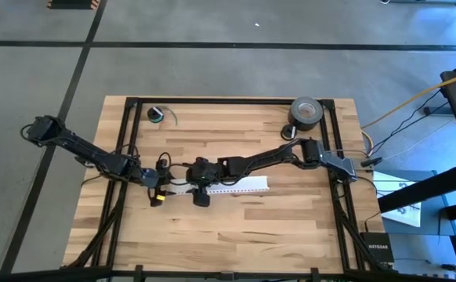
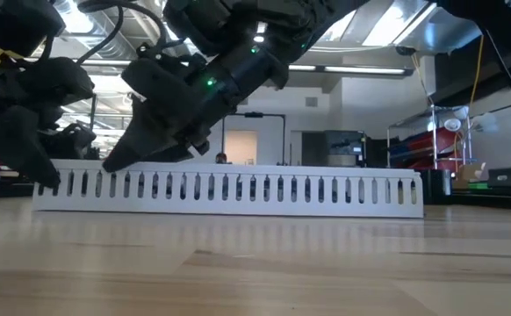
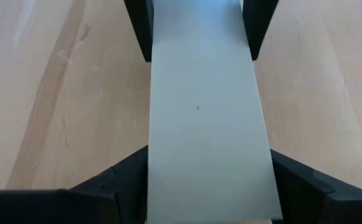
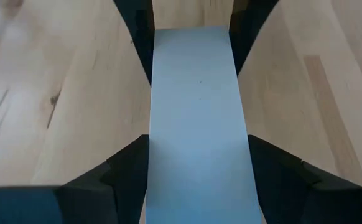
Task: Ziptie cables
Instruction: Close the white cable duct
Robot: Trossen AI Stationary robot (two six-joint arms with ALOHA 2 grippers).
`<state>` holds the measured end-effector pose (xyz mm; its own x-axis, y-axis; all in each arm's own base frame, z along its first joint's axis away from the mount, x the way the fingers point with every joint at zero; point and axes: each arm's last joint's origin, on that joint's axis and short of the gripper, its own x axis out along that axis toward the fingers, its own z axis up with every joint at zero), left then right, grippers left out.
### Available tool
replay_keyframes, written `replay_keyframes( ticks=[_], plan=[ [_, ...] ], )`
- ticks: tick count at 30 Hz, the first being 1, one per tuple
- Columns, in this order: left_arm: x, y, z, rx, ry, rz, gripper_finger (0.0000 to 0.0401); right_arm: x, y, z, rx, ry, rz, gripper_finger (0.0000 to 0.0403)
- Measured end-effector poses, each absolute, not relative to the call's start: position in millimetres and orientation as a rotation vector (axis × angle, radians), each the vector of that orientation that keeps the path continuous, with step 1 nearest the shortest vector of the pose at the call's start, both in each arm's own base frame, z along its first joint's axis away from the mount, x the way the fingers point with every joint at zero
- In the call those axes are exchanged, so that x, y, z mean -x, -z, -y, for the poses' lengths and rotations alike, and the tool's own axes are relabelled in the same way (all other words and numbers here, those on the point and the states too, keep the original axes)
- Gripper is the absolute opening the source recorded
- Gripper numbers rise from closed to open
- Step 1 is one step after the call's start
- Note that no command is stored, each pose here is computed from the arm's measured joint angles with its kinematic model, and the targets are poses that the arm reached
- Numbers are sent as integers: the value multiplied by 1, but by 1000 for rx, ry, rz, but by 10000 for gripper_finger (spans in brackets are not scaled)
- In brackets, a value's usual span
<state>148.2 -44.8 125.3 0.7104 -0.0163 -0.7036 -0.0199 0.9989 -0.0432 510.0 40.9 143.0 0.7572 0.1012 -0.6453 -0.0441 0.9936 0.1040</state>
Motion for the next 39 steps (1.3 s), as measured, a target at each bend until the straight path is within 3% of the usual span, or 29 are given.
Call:
replay_keyframes(
  ticks=[5,13,18,33,39],
  plan=[
    [-149,-126,45,49,-1,-775,235,-509,-142,-41,-83,-76,-718,218],
    [-149,-126,45,52,-5,-772,235,-503,-137,-40,-80,-67,-818,280],
    [-149,-126,45,70,-10,-775,235,-501,-156,-40,-79,-70,-840,297],
    [-149,-127,45,103,-25,-779,235,-485,-203,-36,-5,-7,-865,300],
    [-157,-149,49,66,25,-806,235,-467,-217,-34,31,34,-959,300]
  ],
)
